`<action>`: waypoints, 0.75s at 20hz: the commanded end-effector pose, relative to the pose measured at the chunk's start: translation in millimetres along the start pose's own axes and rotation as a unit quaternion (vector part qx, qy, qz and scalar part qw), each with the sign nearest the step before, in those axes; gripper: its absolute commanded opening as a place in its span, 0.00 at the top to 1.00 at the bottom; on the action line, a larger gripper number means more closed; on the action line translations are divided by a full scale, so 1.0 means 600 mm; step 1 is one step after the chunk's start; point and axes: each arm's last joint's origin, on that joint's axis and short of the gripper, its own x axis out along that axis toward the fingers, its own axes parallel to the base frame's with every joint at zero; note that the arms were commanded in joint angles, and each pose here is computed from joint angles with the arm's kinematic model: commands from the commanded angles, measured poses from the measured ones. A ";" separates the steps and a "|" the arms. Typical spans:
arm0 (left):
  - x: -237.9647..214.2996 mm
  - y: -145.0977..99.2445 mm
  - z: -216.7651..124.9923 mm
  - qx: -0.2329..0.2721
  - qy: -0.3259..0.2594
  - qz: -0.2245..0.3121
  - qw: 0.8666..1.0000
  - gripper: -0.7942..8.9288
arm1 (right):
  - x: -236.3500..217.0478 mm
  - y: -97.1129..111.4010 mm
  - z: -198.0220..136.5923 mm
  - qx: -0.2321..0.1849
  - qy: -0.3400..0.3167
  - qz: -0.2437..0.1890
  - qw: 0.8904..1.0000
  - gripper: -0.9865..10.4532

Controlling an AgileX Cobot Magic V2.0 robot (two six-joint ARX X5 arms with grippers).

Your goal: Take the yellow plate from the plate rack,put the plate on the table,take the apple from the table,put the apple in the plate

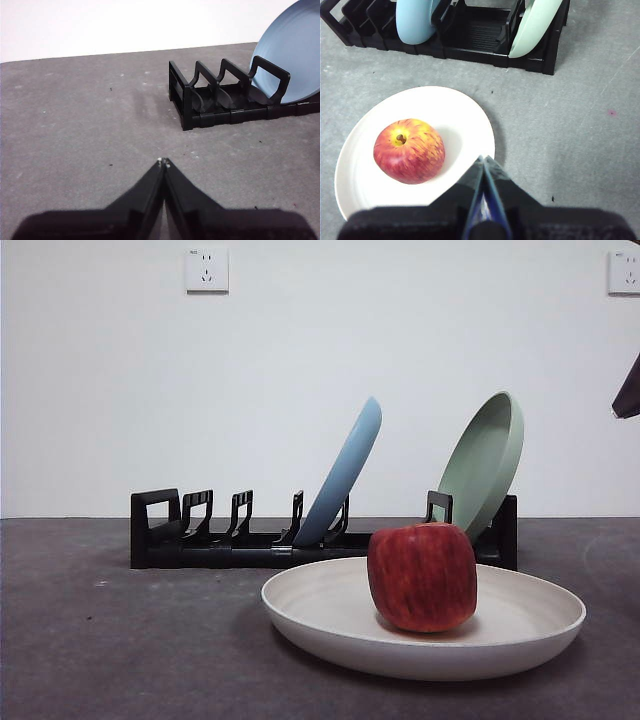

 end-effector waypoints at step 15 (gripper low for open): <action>0.002 0.001 -0.007 -0.004 0.005 0.004 1.000 0.92 | -0.105 -0.036 -0.015 -0.041 -0.191 -0.128 0.972 0.91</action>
